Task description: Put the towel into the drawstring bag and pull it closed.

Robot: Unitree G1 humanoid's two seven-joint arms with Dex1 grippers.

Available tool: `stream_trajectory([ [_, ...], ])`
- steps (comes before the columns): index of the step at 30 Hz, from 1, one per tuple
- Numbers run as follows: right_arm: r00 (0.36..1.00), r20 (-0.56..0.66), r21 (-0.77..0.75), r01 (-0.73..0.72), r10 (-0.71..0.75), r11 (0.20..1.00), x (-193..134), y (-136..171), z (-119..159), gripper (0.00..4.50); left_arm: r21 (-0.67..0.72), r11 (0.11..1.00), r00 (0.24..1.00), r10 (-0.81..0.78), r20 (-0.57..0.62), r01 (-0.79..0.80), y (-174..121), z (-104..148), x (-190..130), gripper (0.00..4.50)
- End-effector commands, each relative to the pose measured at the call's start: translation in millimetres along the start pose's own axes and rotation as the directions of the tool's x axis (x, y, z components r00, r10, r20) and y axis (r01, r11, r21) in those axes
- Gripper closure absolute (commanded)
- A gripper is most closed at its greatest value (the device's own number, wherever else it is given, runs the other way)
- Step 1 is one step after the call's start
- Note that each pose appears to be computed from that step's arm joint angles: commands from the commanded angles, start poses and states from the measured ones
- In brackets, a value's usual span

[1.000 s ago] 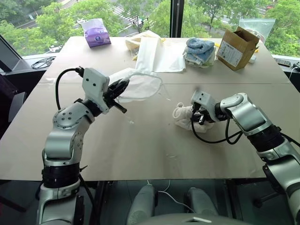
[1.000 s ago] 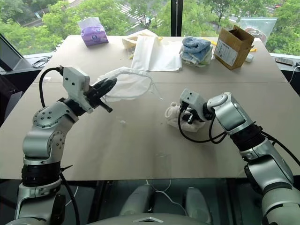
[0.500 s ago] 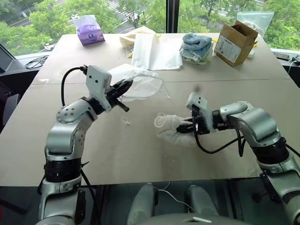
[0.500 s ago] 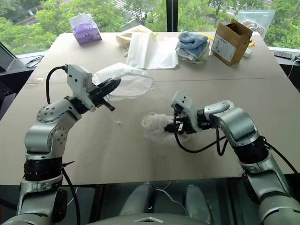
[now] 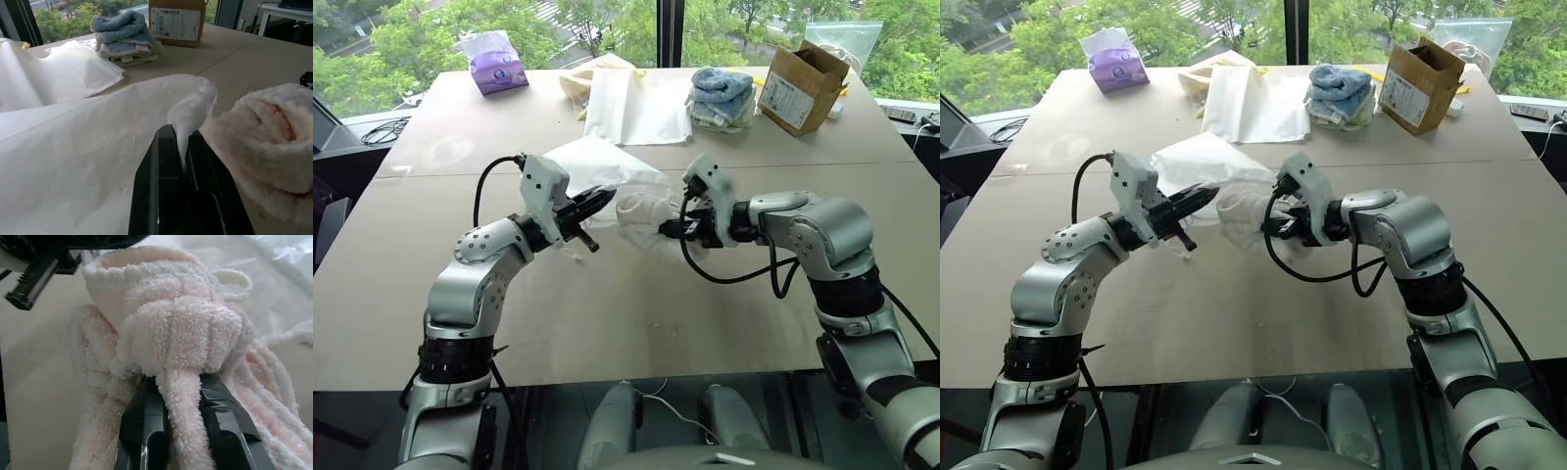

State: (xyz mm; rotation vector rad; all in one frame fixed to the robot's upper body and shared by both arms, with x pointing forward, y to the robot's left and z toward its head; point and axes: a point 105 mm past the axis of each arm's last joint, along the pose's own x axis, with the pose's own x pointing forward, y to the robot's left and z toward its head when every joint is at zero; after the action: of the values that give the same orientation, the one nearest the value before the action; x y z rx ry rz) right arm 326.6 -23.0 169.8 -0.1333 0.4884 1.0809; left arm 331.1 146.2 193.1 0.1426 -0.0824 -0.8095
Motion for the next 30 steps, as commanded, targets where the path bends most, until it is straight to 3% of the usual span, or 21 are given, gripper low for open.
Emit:
stream_trajectory([
  [1,0.998,0.058,-0.03,0.036,-0.034,0.999,3.4,0.3,20.2,4.44,0.025,0.999,0.998,-0.046,0.053,0.045,-11.1,15.0,1.8,4.5],
  [7,0.97,0.16,0.227,0.146,-0.185,0.963,13.0,-23.9,37.6,4.44,0.001,0.991,0.991,-0.132,0.0,0.132,-30.4,0.5,3.6,4.5],
  [13,0.938,0.317,0.43,-0.013,-0.137,0.903,19.2,-6.2,57.9,4.44,-0.01,0.992,0.992,-0.129,0.008,0.13,-31.7,-2.2,15.7,4.5],
  [19,0.894,0.441,0.49,-0.165,-0.08,0.856,5.7,6.2,60.0,4.44,-0.008,0.993,0.993,-0.115,0.01,0.115,-25.5,-1.1,15.9,4.5],
  [27,0.87,0.459,0.64,-0.185,-0.178,0.746,3.8,-8.6,49.2,4.44,-0.059,0.985,0.982,-0.154,0.11,0.162,-28.0,23.1,23.9,4.5],
  [30,0.916,0.325,0.605,-0.01,-0.236,0.796,13.5,-12.6,30.8,4.44,-0.064,0.983,0.973,-0.161,0.163,0.174,-29.2,37.1,30.9,4.5],
])
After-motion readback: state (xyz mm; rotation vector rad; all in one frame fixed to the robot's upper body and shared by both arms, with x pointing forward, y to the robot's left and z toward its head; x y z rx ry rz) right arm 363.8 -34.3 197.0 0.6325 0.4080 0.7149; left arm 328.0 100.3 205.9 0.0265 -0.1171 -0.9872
